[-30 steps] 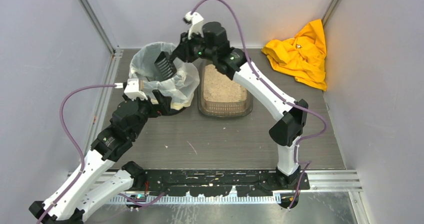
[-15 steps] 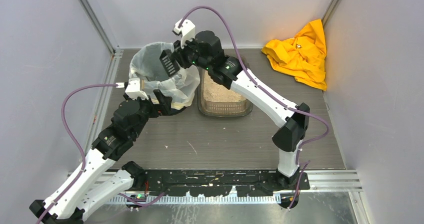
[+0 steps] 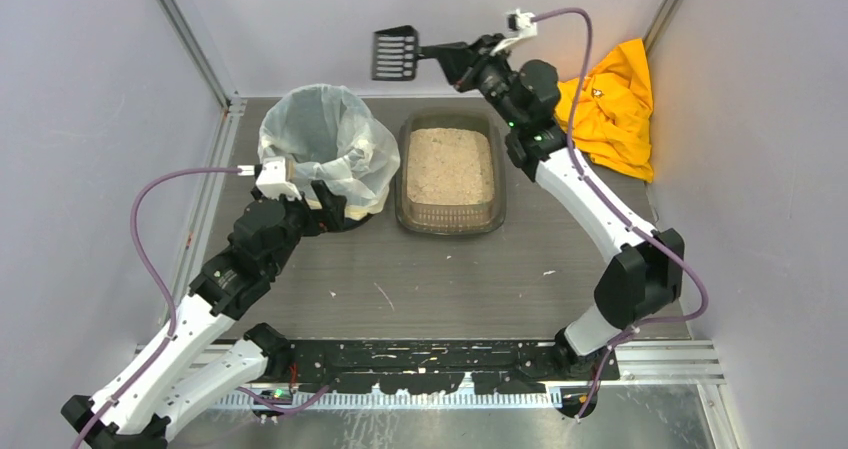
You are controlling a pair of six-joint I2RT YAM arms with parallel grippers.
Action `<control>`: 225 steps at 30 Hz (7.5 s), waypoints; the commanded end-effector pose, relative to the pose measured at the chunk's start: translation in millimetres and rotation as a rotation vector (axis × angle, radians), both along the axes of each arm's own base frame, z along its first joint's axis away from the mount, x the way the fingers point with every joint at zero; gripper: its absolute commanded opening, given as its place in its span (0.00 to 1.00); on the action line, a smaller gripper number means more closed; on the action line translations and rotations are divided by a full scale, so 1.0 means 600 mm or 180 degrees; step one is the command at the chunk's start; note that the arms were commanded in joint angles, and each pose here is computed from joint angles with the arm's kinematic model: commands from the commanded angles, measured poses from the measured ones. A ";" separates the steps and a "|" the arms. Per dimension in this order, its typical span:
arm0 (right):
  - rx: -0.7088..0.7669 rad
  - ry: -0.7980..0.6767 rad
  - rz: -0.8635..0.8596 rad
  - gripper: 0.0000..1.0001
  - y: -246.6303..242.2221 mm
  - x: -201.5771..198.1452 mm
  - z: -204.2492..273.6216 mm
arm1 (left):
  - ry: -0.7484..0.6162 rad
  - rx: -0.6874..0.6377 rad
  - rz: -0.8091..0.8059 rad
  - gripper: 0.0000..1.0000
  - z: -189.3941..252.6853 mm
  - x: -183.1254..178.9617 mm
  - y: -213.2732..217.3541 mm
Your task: Clean the litter box
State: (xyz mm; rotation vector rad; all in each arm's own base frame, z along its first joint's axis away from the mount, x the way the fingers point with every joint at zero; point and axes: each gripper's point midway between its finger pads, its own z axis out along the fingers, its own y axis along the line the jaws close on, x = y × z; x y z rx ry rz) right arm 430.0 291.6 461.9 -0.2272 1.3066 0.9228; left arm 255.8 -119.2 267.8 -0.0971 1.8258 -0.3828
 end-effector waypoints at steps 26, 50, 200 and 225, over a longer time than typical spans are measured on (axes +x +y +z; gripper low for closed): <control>0.0014 0.1313 -0.0690 0.01 -0.241 0.077 -0.282 | -0.0802 0.0163 0.0450 0.92 0.182 0.196 -0.037; -0.0298 0.2438 -0.0713 0.01 -0.240 0.047 -0.328 | -0.1215 0.0150 0.0267 0.85 0.201 0.358 -0.030; -0.3756 0.1996 -0.1561 0.01 -0.104 0.010 -0.478 | -0.1348 0.0253 -0.0190 0.76 0.186 0.431 -0.031; -0.1765 0.2471 -0.0772 0.01 -0.080 0.063 -0.389 | -0.1282 0.0266 -0.0201 0.76 0.171 0.421 -0.029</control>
